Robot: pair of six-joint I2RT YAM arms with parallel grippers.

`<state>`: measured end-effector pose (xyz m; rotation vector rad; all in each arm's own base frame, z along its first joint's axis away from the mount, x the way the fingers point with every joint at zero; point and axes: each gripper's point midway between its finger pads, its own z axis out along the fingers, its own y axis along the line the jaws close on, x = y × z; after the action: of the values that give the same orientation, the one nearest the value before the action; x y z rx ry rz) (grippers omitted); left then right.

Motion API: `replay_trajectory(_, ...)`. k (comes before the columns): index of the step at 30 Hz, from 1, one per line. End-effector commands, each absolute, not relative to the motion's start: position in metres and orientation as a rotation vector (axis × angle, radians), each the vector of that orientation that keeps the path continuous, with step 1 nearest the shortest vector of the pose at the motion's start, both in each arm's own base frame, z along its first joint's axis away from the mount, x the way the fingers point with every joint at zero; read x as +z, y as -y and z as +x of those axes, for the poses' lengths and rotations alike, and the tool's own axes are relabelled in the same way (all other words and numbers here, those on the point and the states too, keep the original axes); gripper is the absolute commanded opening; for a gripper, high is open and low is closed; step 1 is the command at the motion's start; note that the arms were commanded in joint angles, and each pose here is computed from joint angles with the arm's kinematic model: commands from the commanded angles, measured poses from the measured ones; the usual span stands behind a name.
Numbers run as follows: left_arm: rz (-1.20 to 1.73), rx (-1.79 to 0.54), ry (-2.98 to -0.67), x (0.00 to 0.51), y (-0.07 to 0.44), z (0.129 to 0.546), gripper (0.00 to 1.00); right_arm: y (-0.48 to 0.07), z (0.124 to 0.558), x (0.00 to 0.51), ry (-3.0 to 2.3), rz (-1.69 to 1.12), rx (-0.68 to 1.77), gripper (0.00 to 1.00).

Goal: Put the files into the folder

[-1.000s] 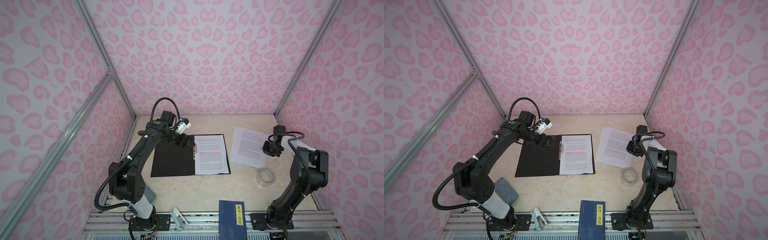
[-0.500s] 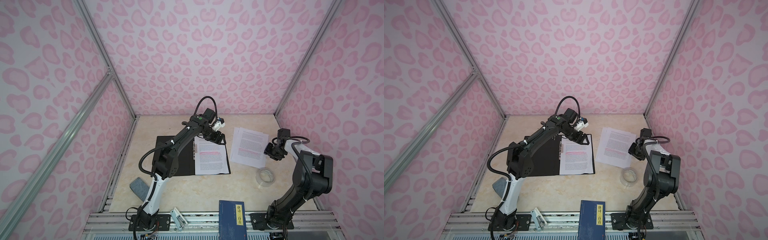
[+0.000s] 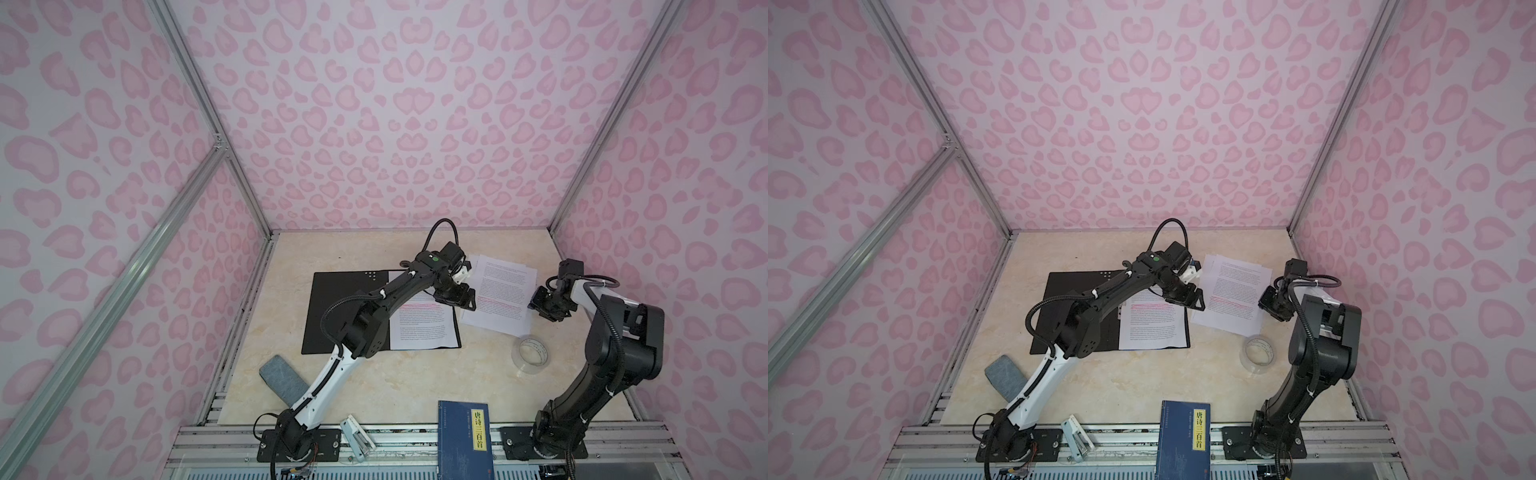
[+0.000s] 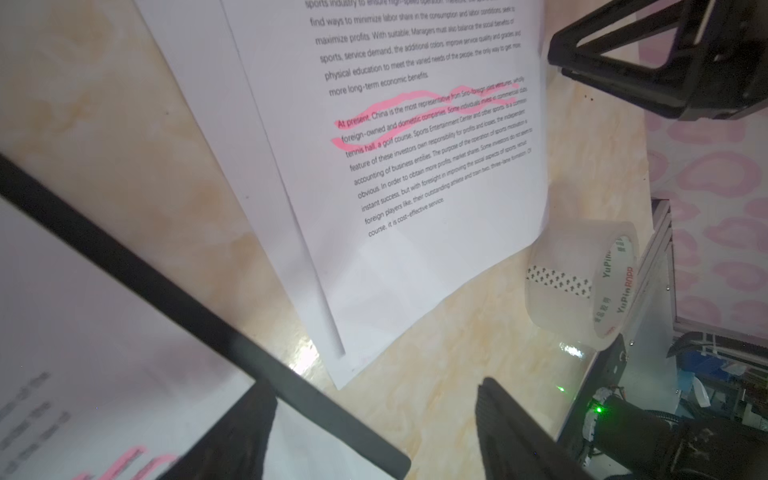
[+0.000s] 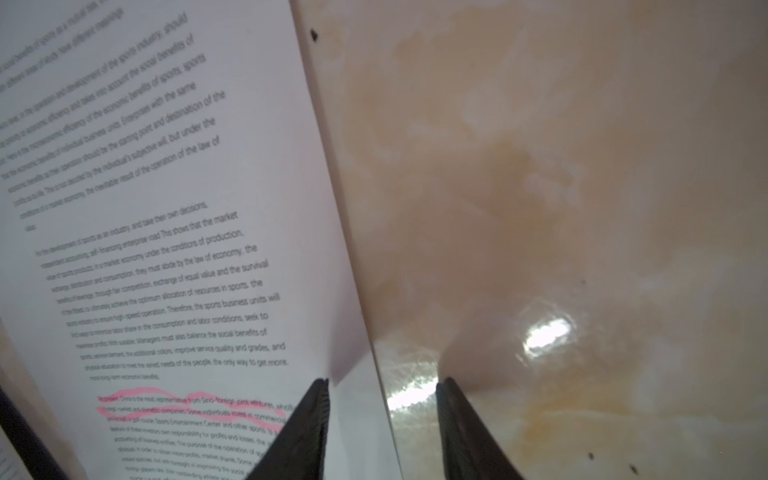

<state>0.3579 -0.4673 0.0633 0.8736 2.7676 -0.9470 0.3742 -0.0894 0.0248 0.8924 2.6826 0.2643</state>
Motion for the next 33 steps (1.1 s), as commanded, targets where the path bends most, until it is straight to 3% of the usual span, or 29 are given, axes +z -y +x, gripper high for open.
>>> replay_trajectory(1,0.814,-0.941,-2.782,0.06,0.469,0.364,0.79,0.085,0.382,0.023,-2.676,0.87,0.319,0.45)
replay_trajectory(33,0.807,-1.103,-2.832,0.042,0.489,0.347,0.72,0.052,0.386,0.015,-2.761,0.736,0.392,0.42)
